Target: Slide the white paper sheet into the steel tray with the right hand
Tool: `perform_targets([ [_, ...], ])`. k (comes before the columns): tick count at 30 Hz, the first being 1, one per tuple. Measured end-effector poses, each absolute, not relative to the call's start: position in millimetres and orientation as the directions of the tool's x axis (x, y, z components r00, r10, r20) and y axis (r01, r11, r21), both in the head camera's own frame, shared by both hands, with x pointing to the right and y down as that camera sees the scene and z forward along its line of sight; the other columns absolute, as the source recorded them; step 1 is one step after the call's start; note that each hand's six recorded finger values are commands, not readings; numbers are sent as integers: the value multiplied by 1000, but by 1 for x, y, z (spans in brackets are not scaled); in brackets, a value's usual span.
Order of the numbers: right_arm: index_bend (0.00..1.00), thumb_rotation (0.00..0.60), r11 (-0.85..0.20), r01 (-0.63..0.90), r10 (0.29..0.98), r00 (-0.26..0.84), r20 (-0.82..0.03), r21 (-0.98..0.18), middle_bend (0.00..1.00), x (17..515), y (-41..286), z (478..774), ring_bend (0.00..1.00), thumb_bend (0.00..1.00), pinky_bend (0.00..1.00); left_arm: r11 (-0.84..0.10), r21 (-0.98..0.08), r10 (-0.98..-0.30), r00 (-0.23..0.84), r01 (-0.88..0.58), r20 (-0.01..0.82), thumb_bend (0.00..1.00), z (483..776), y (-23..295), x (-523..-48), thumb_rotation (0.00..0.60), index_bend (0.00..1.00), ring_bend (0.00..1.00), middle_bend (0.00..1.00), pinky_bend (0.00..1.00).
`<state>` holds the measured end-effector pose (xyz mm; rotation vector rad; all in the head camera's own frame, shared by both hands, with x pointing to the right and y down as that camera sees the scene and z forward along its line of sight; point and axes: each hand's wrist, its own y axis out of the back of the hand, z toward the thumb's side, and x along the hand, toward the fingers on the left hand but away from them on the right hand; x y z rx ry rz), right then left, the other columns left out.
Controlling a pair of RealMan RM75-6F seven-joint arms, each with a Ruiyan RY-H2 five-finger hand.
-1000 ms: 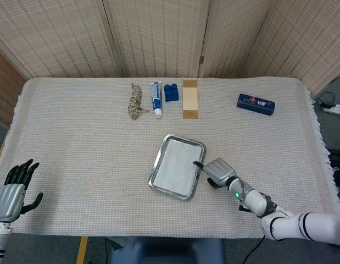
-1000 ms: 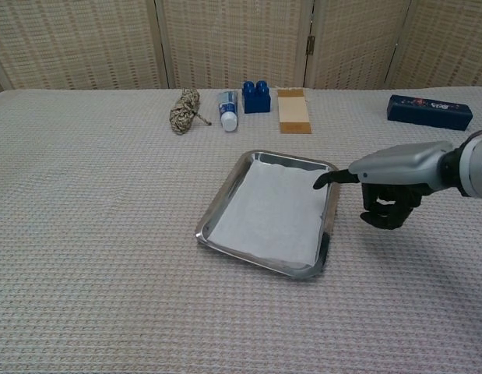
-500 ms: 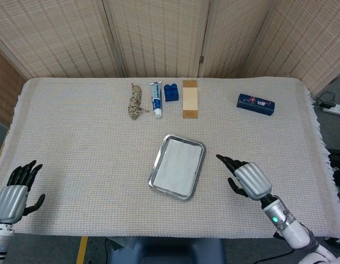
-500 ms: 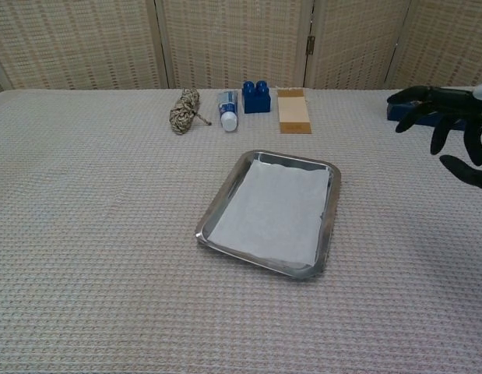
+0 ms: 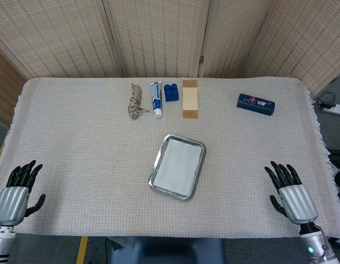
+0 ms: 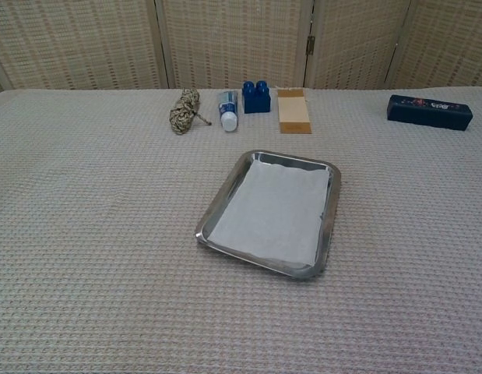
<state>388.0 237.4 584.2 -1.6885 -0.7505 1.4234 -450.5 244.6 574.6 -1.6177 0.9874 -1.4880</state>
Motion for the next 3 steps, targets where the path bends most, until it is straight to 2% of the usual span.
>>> perform_targets([
  [3,0,600,-515,-36,833,212,-511,-856,0,388,240,580,0,465,0,-450,-891,-893,44,-56,448,439,574,245,-449,600,0,0,0,0],
])
